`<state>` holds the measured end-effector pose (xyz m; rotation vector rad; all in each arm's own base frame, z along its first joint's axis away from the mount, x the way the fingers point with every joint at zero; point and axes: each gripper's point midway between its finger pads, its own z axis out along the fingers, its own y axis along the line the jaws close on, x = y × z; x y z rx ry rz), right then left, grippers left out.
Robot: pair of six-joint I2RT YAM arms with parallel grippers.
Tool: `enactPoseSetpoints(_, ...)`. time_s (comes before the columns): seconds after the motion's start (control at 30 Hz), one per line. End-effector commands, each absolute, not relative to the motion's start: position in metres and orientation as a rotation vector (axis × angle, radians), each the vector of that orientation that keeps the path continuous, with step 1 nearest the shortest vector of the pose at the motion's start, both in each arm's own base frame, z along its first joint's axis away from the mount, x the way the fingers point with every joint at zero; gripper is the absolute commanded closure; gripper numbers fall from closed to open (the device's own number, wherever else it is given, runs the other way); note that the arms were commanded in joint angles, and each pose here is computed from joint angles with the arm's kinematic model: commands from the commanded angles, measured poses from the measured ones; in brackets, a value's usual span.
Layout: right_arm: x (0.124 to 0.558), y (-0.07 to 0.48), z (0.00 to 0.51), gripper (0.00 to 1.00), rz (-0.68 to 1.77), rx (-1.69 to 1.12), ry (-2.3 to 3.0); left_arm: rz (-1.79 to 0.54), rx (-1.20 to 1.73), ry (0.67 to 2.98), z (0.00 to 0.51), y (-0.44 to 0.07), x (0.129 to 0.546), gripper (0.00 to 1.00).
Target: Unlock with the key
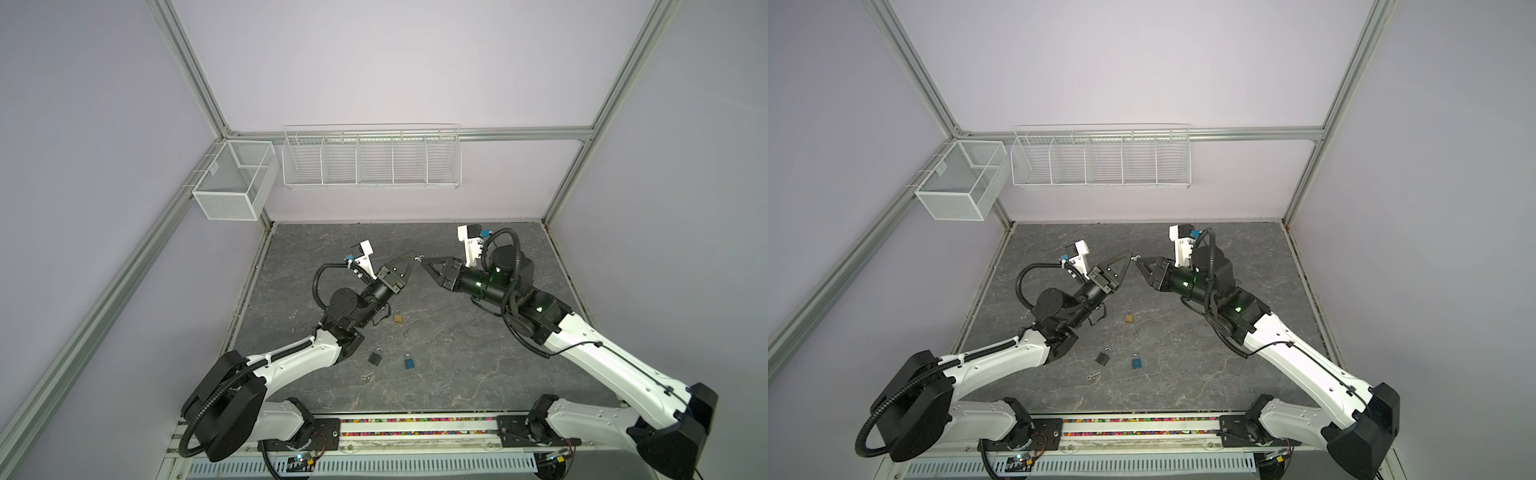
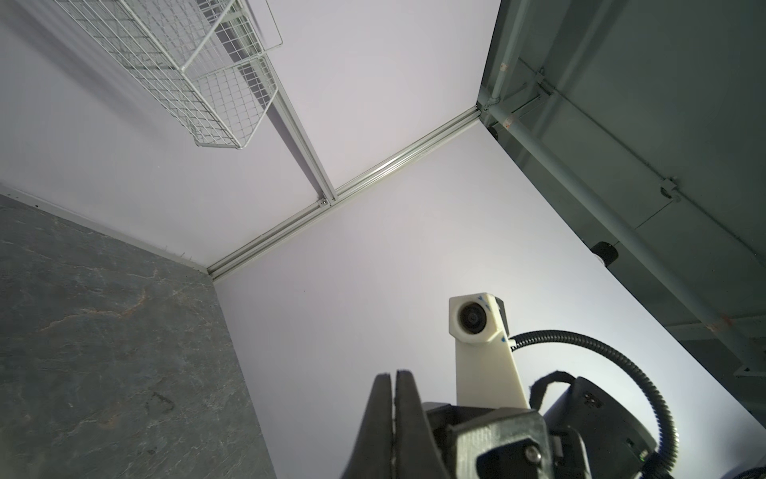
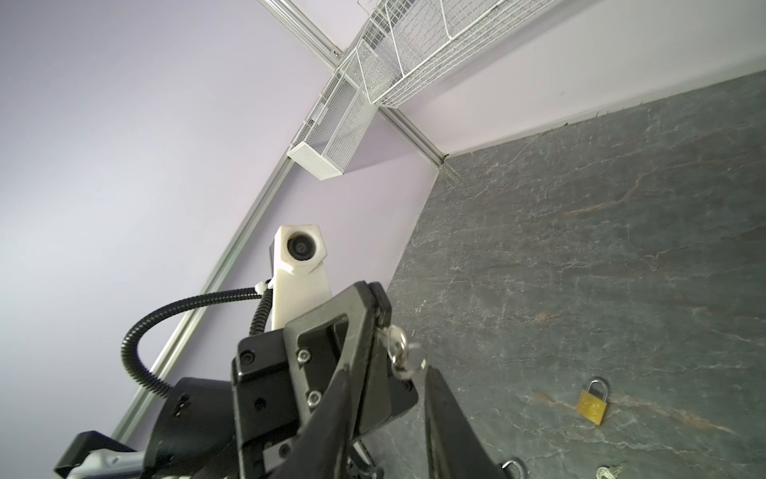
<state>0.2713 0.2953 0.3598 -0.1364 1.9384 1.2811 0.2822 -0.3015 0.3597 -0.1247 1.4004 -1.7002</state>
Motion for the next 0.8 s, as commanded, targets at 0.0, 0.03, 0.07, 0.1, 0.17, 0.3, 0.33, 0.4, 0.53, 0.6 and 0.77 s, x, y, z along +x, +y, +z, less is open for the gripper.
enactPoseSetpoints(0.0,0.263,0.297,0.365,0.52,1.275,-0.328,1.933,-1.624,0.008,1.526,0.361,-0.306,0.279,1.0)
enactPoseSetpoints(0.03,0.263,0.295,0.363,0.47,1.268,-0.372,1.936,-1.589,0.035,1.574,0.357,-0.306,0.278,1.0)
enactPoseSetpoints(0.07,0.262,0.294,0.362,0.43,1.27,-0.421,1.931,-1.549,0.064,1.617,0.354,-0.305,0.278,1.0)
enactPoseSetpoints(0.1,0.261,0.294,0.36,0.41,1.269,-0.461,1.932,-1.514,0.095,1.646,0.353,-0.305,0.276,1.0)
enactPoseSetpoints(0.17,0.262,0.291,0.356,0.36,1.271,-0.515,1.928,-1.45,0.152,1.693,0.353,-0.304,0.274,1.0)
enactPoseSetpoints(0.3,0.258,0.291,0.36,0.3,1.306,-0.593,1.874,-1.412,0.21,1.685,0.362,-0.302,0.269,1.0)
enactPoseSetpoints(0.33,0.256,0.292,0.363,0.3,1.321,-0.612,1.859,-1.412,0.217,1.685,0.363,-0.302,0.269,1.0)
enactPoseSetpoints(0.4,0.255,0.294,0.363,0.31,1.335,-0.64,1.859,-1.42,0.249,1.684,0.366,-0.305,0.267,1.0)
enactPoseSetpoints(0.53,0.25,0.296,0.358,0.35,1.371,-0.707,1.86,-1.426,0.308,1.681,0.372,-0.31,0.263,1.0)
enactPoseSetpoints(0.6,0.249,0.296,0.358,0.38,1.385,-0.729,1.854,-1.444,0.34,1.672,0.377,-0.313,0.26,1.0)
enactPoseSetpoints(0.77,0.246,0.297,0.363,0.49,1.397,-0.778,1.819,-1.466,0.39,1.666,0.383,-0.318,0.256,1.0)
